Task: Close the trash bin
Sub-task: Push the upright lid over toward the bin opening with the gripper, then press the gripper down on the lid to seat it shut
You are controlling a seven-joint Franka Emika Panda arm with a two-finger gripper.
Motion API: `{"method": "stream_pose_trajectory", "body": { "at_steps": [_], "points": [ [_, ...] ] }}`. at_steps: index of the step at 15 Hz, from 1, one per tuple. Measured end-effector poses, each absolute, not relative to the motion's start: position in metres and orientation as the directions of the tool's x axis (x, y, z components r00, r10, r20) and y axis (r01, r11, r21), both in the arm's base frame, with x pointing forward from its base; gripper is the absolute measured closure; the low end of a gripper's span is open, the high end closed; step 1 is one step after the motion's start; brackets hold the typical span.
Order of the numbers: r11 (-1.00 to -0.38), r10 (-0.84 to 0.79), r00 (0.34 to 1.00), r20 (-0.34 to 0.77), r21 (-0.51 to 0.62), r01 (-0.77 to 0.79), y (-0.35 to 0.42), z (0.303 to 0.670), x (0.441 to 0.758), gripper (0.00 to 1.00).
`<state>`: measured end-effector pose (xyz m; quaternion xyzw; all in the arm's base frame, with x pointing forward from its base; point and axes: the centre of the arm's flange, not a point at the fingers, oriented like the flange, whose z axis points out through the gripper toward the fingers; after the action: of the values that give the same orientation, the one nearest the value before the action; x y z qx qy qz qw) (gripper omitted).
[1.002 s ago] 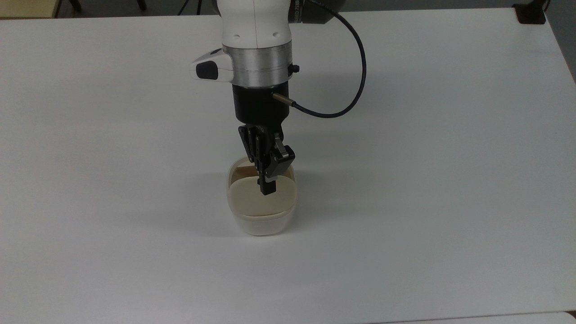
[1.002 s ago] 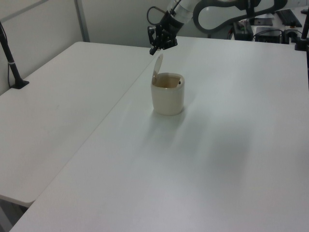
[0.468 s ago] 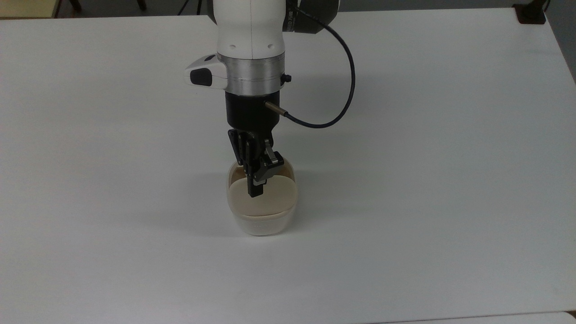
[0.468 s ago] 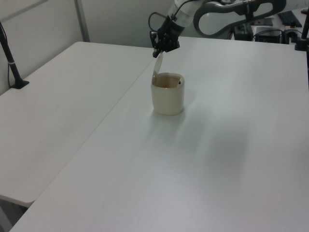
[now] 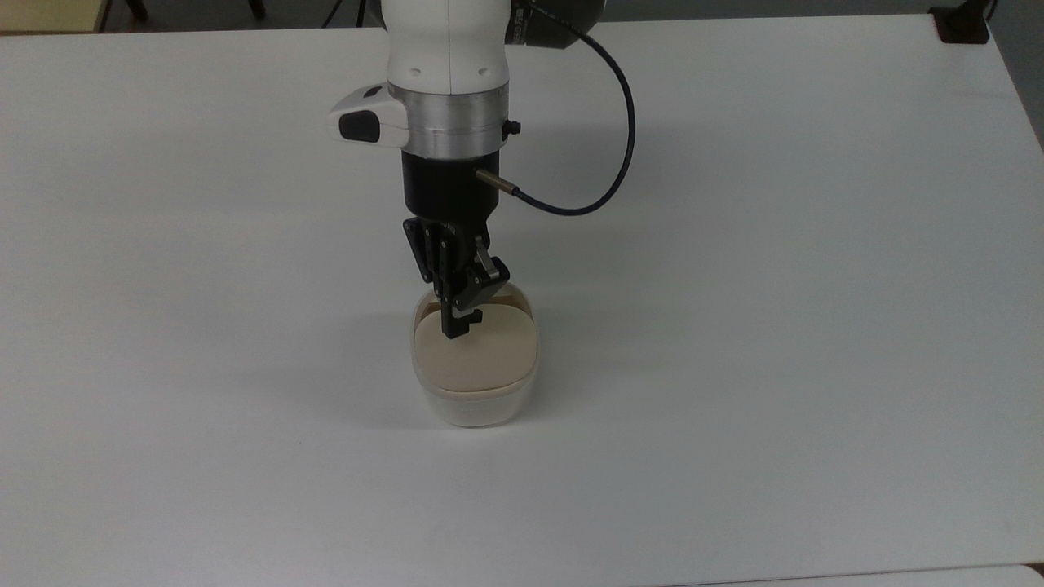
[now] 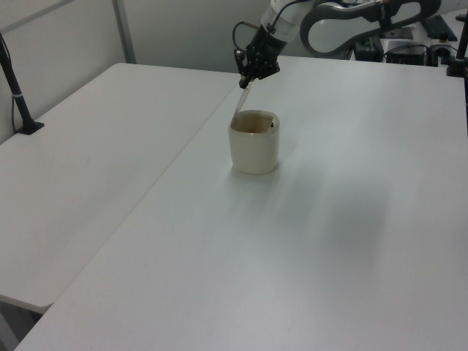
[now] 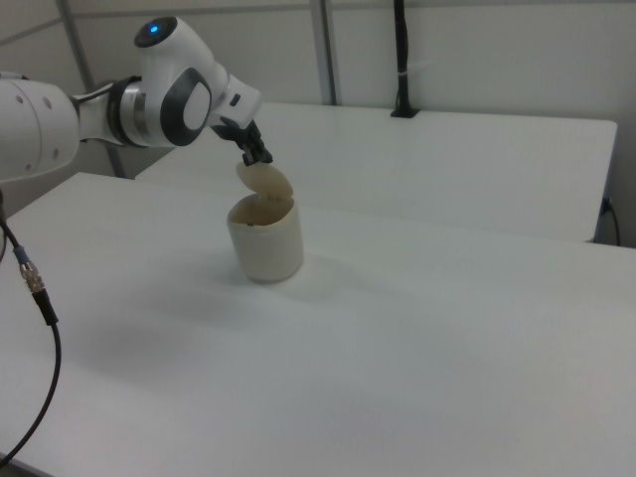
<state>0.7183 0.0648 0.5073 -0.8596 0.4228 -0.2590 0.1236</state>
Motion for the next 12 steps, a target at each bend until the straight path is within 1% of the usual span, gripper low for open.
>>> {"method": "stream_pose_trajectory", "body": {
  "at_steps": [3,8,12],
  "points": [
    [-0.632,-0.775,0.538,0.332,-0.396,-0.666,0.064,0.495,0.705,0.99],
    [-0.664,-0.748,0.584,0.316,-0.344,-0.664,0.067,0.472,0.698,0.99],
    [-0.709,-0.705,0.635,0.315,-0.303,-0.637,0.071,0.456,0.693,0.99]
  ]
}}
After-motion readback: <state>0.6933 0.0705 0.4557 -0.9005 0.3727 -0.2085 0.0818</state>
